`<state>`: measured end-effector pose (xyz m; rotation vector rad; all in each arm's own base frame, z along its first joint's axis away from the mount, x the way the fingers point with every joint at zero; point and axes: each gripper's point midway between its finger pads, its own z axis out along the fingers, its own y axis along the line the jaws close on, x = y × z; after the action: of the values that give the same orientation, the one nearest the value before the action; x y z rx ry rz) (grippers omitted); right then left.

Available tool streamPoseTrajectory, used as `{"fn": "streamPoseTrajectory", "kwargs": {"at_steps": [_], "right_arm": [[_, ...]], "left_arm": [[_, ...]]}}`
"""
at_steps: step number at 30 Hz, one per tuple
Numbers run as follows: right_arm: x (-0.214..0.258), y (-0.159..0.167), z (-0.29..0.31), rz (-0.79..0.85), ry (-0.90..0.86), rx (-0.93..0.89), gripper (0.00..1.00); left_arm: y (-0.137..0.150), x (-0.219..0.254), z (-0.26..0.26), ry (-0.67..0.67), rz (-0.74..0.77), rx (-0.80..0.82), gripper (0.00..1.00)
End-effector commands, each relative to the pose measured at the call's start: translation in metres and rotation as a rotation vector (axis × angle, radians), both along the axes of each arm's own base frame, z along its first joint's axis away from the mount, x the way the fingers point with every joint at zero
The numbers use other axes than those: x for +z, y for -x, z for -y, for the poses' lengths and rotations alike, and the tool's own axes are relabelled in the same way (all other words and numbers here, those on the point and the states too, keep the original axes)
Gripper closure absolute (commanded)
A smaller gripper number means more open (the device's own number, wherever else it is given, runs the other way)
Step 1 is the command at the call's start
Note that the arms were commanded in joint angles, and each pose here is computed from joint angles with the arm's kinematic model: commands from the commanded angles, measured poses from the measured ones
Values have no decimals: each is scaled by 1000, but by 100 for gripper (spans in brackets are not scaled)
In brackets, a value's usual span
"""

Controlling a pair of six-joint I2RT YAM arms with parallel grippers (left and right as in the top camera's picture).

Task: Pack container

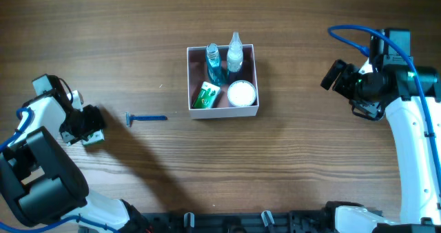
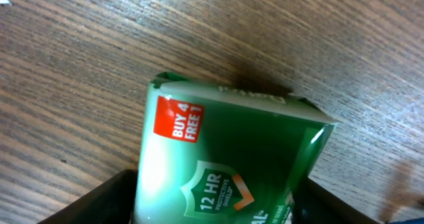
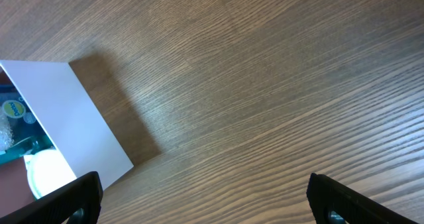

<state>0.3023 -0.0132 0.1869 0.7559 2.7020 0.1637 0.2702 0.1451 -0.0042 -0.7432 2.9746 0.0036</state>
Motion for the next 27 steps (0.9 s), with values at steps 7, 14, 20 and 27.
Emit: {"fn": "streamPoseTrajectory", "kwargs": {"at_steps": [7,14,20,27], "right_arm": [[-3,1,-1,-9,-4,12,0],[-3,1,-1,-9,-5,11,0],[-3,1,-1,-9,-5,11,0],[-3,1,-1,-9,-5,11,0]], "left_arm": [[4,-10,7,36,-25,-13,50],[2,-9,9,47,-14,-14,60],[-9,4,8,38,17,19,76],[-43,56,36,0,117,-102,94]]}}
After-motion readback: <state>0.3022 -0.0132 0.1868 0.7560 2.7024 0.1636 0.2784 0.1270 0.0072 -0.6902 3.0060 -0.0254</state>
